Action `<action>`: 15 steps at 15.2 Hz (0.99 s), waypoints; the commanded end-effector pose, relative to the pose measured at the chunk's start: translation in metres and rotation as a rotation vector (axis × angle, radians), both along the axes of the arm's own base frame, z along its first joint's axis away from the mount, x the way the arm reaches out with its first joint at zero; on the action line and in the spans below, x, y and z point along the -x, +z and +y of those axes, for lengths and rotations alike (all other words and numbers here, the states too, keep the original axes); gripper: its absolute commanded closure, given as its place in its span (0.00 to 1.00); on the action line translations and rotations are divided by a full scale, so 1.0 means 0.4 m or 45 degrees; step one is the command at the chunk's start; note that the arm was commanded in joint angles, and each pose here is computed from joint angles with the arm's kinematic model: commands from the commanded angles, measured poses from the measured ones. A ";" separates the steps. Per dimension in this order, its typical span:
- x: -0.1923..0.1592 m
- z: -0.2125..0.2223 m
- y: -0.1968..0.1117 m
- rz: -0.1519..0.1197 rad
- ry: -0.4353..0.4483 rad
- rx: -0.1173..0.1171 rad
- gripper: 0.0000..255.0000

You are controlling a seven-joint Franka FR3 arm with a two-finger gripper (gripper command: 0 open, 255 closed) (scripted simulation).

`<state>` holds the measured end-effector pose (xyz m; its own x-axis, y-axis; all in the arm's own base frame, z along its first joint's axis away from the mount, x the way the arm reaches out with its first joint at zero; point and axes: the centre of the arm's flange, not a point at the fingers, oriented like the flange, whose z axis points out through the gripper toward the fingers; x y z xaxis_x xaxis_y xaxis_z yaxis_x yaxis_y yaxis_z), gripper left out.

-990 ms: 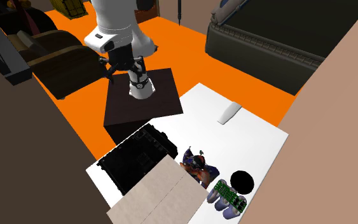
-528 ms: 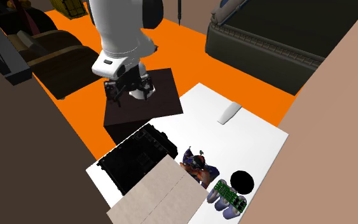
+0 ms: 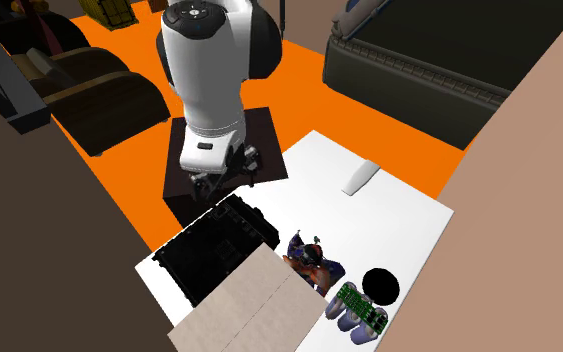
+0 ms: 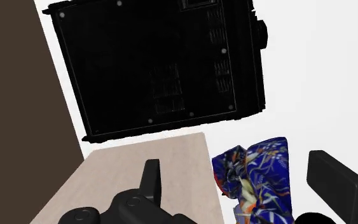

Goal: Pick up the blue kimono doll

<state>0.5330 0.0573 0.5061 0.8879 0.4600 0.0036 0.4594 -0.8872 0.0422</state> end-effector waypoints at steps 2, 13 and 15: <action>-0.083 0.068 -0.013 -0.005 0.118 -0.021 0.00; -0.309 0.313 -0.076 -0.023 0.539 -0.096 0.00; -0.340 0.364 -0.085 -0.026 0.613 -0.110 0.00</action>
